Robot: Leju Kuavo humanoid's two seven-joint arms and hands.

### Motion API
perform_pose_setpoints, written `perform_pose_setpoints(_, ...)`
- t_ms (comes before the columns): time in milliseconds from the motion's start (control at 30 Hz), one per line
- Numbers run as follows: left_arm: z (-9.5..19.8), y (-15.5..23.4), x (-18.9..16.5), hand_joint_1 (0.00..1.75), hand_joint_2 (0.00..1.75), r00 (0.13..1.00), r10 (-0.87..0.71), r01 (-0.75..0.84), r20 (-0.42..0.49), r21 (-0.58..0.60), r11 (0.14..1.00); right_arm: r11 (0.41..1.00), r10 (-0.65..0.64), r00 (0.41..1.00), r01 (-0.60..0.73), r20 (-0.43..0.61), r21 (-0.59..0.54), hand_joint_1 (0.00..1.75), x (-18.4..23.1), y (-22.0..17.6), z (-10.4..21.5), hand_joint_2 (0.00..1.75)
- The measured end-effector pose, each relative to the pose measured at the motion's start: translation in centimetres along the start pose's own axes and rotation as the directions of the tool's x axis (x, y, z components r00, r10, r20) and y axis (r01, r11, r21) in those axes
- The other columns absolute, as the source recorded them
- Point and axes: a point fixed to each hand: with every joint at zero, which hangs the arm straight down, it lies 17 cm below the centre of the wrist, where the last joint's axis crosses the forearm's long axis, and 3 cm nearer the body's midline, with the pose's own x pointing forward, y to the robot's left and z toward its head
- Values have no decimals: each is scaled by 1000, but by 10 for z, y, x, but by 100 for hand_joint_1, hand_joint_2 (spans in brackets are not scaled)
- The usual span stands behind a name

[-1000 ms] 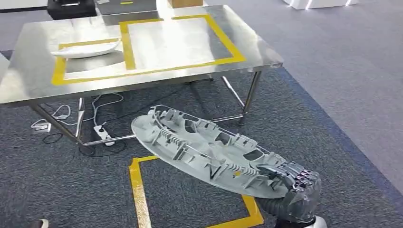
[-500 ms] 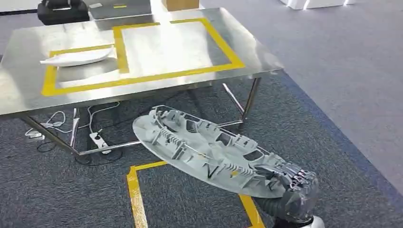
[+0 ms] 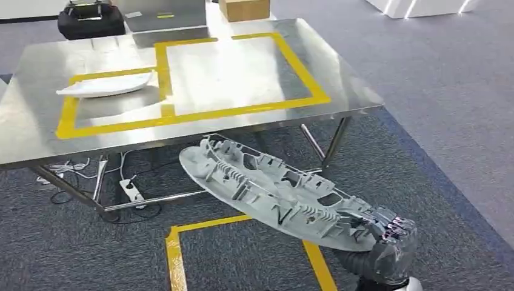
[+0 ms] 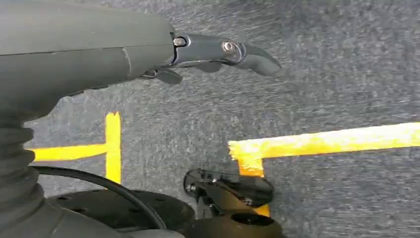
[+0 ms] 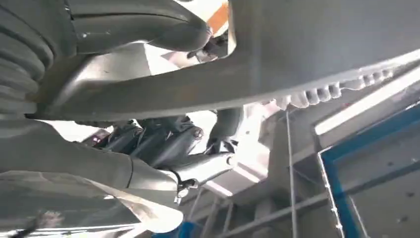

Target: Take the parts from the cabinet and place them on the table.

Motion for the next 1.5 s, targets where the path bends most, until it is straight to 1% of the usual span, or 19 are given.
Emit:
perform_pose_setpoints(133,-1,0,7,0,175,1000,0,0,11,-1,1000,1000,7,1000,-7,7,-17,175,-1,-5,-5,175)
perform_pose_setpoints(433,-2,7,-5,0,175,1000,-8,8,-3,9,1000,1000,10,1000,-10,5,-21,175,-3,-6,-5,175)
perform_pose_setpoints(667,-3,4,9,0,175,1000,-4,3,15,7,1000,999,7,1000,-6,14,-40,175,-1,-10,-11,175)
perform_pose_setpoints(833,-1,2,0,0,175,1000,-16,16,1,2,1000,999,6,1000,-6,12,-40,175,-2,-10,-11,175)
perform_pose_setpoints(967,-1,2,-3,0,175,1000,-30,30,-4,-2,1000,999,18,999,-16,46,-51,175,0,-14,-18,175)
perform_pose_setpoints(1100,-2,2,4,0,175,999,-37,37,9,-7,999,993,27,994,-14,106,-120,175,8,-33,-40,175)
perform_pose_setpoints(1200,-2,0,8,0,175,998,-54,54,21,-18,998,980,15,986,19,166,-199,175,12,-50,-68,175)
perform_pose_setpoints(1267,-3,-2,10,0,175,997,-72,73,32,-28,997,973,5,976,46,218,-226,175,12,-57,-97,175)
perform_pose_setpoints(1367,-2,-4,12,0,175,994,-100,102,45,-42,994,977,10,958,52,285,-207,175,13,-52,-148,175)
perform_pose_setpoints(1467,-3,-6,16,0,175,989,-133,136,66,-56,989,984,61,936,2,345,-181,175,16,-35,-202,175)
perform_pose_setpoints(1500,-3,-7,18,0,175,987,-140,144,72,-58,988,984,86,930,-23,357,-176,175,16,-29,-214,175)
